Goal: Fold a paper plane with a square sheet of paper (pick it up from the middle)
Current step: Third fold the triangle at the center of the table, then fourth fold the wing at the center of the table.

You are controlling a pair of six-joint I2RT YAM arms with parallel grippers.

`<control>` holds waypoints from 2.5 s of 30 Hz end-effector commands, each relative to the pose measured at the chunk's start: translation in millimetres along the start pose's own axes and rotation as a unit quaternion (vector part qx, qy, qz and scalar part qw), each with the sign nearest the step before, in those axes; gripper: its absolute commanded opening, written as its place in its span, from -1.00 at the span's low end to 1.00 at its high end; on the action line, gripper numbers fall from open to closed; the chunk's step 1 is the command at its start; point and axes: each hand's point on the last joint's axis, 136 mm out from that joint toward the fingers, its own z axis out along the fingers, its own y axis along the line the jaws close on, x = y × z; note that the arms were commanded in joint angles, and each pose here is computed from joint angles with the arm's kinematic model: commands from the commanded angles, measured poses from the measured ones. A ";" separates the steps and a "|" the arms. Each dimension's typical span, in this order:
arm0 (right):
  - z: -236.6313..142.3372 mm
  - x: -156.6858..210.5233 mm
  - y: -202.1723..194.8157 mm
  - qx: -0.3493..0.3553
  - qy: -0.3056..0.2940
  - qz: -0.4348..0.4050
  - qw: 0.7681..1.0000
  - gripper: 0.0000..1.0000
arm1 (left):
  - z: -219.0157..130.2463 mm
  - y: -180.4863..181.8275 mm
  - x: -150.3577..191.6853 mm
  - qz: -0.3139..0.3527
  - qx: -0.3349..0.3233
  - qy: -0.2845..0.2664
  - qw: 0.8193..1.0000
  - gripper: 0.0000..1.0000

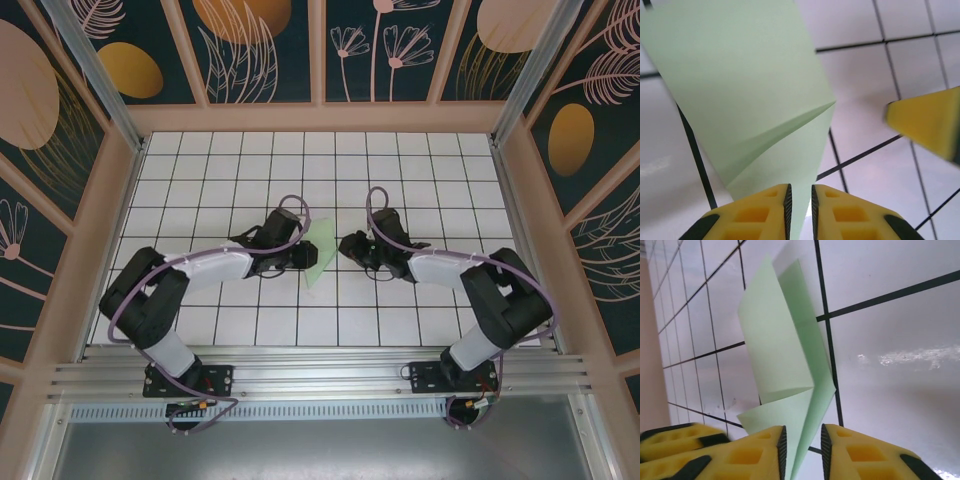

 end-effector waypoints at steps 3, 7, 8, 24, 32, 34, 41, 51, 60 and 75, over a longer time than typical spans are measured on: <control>15.5 -3.7 4.2 -0.008 0.028 -0.032 0.999 -0.40 | -11.6 6.8 -20.2 0.008 -0.050 -0.030 0.998 -0.60; 27.7 -1.8 8.6 -0.023 0.048 -0.040 0.998 -0.33 | -3.1 7.1 -13.7 0.004 -0.046 -0.012 0.999 -0.73; 30.2 -1.7 9.7 -0.025 0.053 -0.042 0.997 -0.31 | -2.6 6.4 -13.0 0.003 -0.042 -0.011 0.999 -0.75; 44.5 10.1 30.4 -0.096 0.102 -0.104 0.985 -0.22 | -1.0 6.4 2.6 -0.012 -0.018 -0.001 1.000 -0.80; 51.6 10.8 22.7 -0.078 0.110 -0.111 0.985 -0.55 | -4.4 -2.4 13.2 -0.010 0.022 0.003 1.000 -0.57; 52.1 9.4 22.8 -0.077 0.109 -0.107 0.985 -0.66 | -3.8 -1.6 15.7 -0.011 0.024 0.003 1.000 -0.48; 46.9 -0.6 29.6 -0.073 0.077 -0.052 0.993 -0.84 | -2.0 -0.7 19.5 -0.002 0.006 -0.003 1.000 -0.22; 34.3 14.6 29.4 -0.026 -0.003 0.065 0.998 -0.89 | -1.5 -2.4 38.3 0.042 -0.035 -0.019 0.998 -0.09; 23.6 19.5 36.7 -0.005 -0.031 0.081 0.996 -0.87 | 0.2 10.8 49.9 0.067 -0.069 -0.030 0.995 -0.08; 24.8 22.3 36.4 0.006 -0.021 0.081 0.996 -0.85 | 8.4 13.0 46.7 0.075 -0.101 -0.042 0.991 -0.44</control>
